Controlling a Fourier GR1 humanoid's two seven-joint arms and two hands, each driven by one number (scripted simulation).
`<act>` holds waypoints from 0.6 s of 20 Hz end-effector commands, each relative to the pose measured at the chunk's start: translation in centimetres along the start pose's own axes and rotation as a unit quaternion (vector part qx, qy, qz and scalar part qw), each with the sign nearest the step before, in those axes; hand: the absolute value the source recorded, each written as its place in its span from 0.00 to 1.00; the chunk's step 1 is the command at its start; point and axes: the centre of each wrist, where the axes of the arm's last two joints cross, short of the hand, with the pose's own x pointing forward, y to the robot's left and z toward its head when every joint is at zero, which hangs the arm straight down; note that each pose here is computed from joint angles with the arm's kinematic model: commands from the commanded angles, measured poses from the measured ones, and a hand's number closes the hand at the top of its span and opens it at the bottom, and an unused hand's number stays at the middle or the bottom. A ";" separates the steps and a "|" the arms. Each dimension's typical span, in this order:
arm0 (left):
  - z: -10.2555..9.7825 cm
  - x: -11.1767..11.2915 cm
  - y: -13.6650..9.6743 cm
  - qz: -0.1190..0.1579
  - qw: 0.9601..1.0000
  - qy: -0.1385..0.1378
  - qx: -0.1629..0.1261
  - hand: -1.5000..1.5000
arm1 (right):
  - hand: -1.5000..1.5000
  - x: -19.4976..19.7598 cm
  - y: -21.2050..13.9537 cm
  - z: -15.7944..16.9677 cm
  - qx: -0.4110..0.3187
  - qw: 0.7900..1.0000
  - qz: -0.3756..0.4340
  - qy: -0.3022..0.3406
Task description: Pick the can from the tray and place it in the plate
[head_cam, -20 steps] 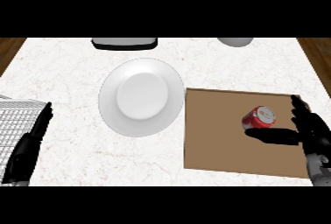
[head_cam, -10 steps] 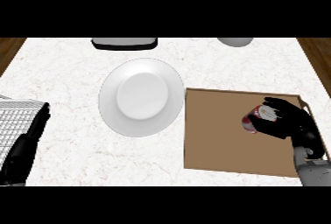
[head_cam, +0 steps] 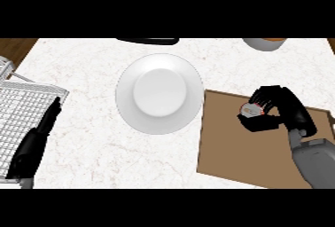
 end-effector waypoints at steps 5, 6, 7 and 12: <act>-1.6 2.1 -1.8 0.007 0.998 -0.048 -0.045 0.50 | 1.00 3.6 -3.4 -2.1 0.094 0.944 0.257 -0.184; -1.8 2.1 -1.6 0.004 0.998 -0.050 -0.040 0.50 | 1.00 3.5 -4.0 -2.7 0.090 0.940 0.265 -0.198; -2.1 2.4 -1.8 0.007 0.998 -0.046 -0.044 0.50 | 1.00 4.2 -4.5 -3.1 0.079 0.933 0.274 -0.220; -2.4 2.1 -1.4 0.002 0.999 -0.039 -0.034 0.50 | 1.00 5.3 -8.1 -5.5 0.031 0.919 0.256 -0.299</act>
